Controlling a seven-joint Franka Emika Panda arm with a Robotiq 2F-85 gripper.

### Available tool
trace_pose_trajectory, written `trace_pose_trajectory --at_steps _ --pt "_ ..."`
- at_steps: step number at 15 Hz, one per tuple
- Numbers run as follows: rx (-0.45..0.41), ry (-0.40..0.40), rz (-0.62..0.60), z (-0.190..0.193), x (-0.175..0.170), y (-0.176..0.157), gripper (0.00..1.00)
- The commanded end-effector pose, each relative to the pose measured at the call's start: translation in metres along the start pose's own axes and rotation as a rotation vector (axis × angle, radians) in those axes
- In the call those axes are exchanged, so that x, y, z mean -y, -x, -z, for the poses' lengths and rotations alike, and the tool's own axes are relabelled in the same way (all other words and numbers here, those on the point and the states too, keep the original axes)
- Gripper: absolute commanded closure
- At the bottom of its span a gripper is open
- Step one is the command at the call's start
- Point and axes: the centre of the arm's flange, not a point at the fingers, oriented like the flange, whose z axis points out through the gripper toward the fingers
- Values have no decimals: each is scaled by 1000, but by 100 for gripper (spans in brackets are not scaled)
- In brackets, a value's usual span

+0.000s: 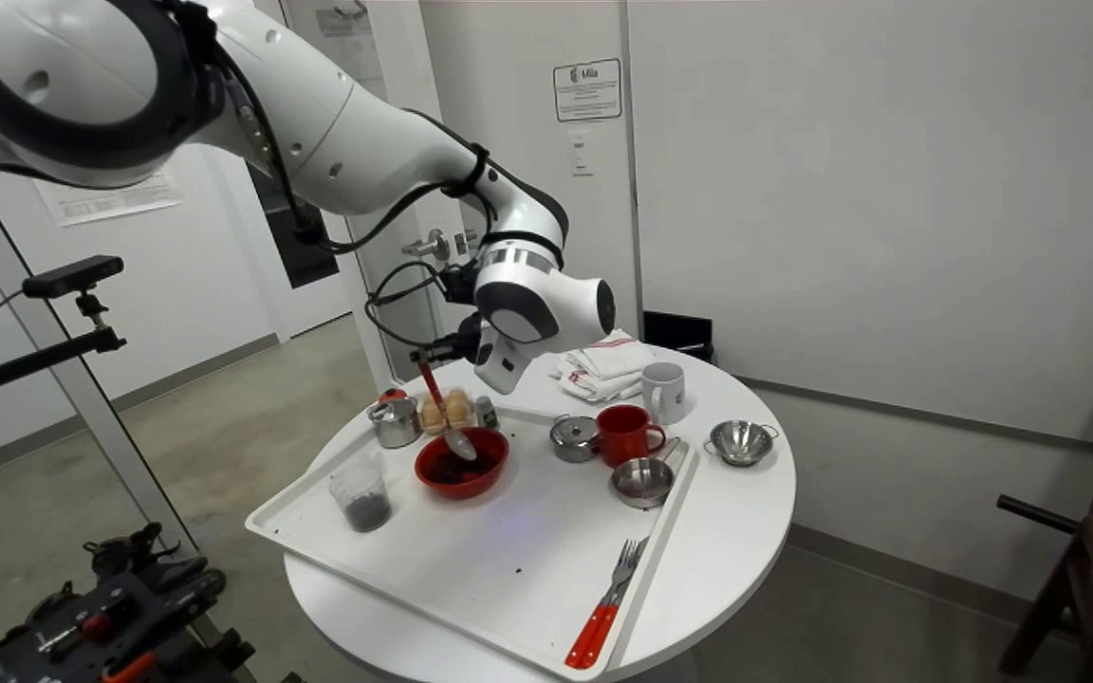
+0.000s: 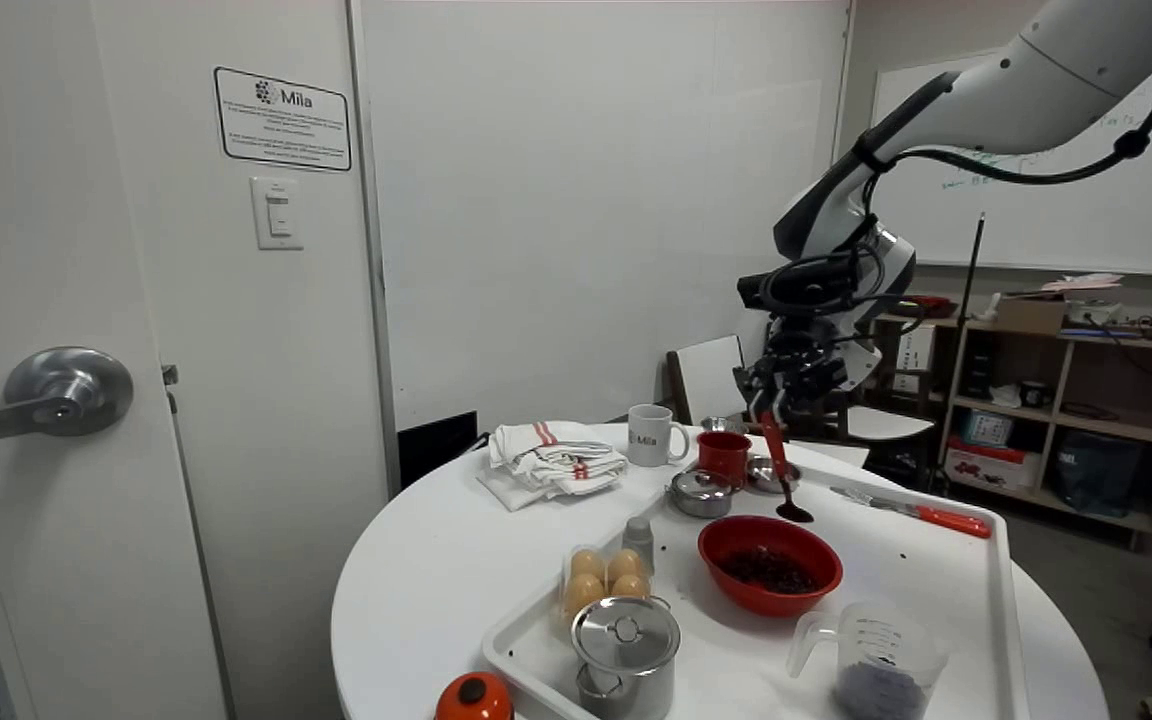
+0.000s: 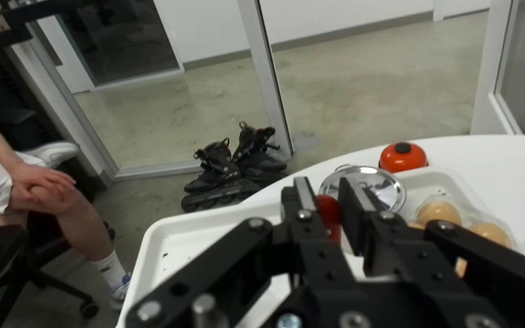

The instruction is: Use the spoon to stir the contents in the orange bowl

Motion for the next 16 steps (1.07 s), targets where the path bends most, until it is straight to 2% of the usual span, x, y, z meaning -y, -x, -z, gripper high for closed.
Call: trace_pose_trajectory --at_steps 1,4,9,16 --pt "-178 15 -61 2 -38 18 95" --pt "-315 12 -84 6 -58 22 95" --pt "-589 72 -95 5 -84 4 95" --pt "-927 233 76 4 -118 -33 95"
